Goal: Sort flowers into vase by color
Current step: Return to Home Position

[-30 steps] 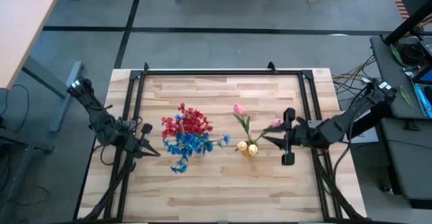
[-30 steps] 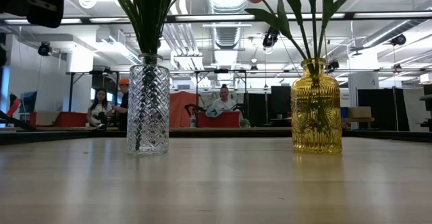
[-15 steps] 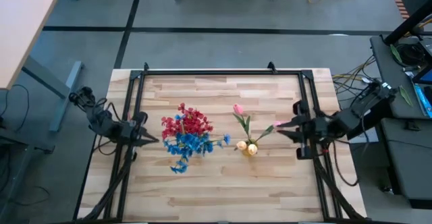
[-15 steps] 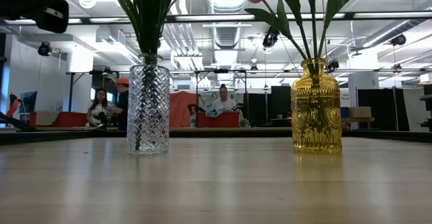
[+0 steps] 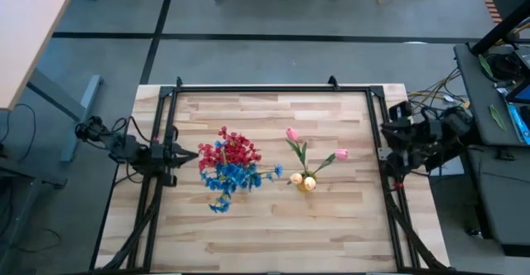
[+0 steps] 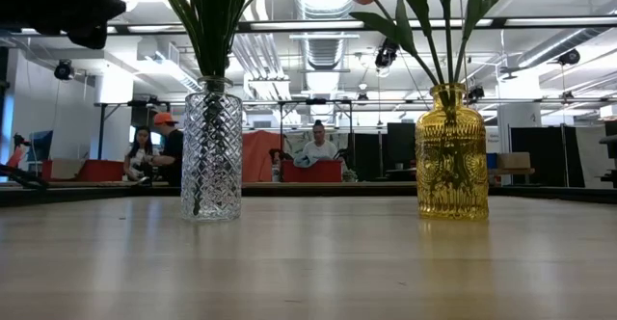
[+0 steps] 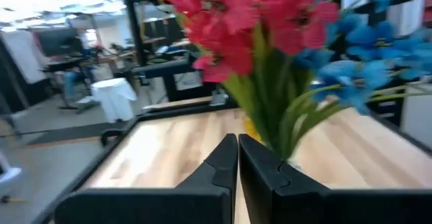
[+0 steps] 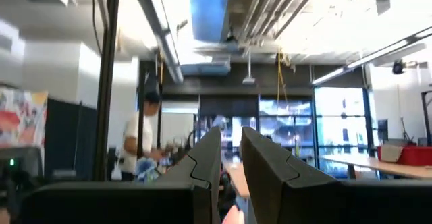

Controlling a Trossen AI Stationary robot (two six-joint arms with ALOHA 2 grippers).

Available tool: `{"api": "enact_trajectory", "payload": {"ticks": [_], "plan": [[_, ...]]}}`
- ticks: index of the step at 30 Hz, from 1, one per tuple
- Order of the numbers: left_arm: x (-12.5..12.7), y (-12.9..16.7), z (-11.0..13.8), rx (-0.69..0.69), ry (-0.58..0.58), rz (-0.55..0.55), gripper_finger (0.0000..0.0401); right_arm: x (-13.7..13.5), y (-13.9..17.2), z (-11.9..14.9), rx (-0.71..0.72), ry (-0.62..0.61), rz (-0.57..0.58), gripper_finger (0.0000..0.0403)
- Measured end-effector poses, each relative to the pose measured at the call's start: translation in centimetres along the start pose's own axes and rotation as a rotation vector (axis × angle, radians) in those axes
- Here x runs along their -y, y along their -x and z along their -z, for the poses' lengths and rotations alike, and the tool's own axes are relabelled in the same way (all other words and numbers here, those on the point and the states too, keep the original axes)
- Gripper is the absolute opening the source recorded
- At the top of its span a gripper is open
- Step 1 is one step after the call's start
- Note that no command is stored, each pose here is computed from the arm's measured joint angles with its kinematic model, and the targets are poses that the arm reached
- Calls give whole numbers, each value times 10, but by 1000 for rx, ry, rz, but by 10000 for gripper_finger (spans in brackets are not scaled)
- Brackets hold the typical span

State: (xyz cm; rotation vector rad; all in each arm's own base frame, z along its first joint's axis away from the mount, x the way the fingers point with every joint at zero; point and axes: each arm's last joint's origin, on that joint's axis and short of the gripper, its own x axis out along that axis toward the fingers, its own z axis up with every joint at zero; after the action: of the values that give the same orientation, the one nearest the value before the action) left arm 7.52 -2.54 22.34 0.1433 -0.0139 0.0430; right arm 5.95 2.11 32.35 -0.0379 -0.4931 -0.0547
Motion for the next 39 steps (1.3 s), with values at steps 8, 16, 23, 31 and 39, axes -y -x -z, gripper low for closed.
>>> {"api": "enact_trajectory", "payload": {"ticks": [8,16,23,31,39], "plan": [[-4,-4,7,83,11,61,0,9,27,27,72,-7,83,52],[6,-17,48,102,53,145,0,0,31,65,-9,22,119,52],[8,-17,50,78,75,213,0,-7,38,101,-53,9,135,52],[9,-20,55,1,172,176,0,-10,38,118,-195,61,135,52],[7,-23,58,-38,288,70,0,-10,38,120,-227,201,139,52]]}}
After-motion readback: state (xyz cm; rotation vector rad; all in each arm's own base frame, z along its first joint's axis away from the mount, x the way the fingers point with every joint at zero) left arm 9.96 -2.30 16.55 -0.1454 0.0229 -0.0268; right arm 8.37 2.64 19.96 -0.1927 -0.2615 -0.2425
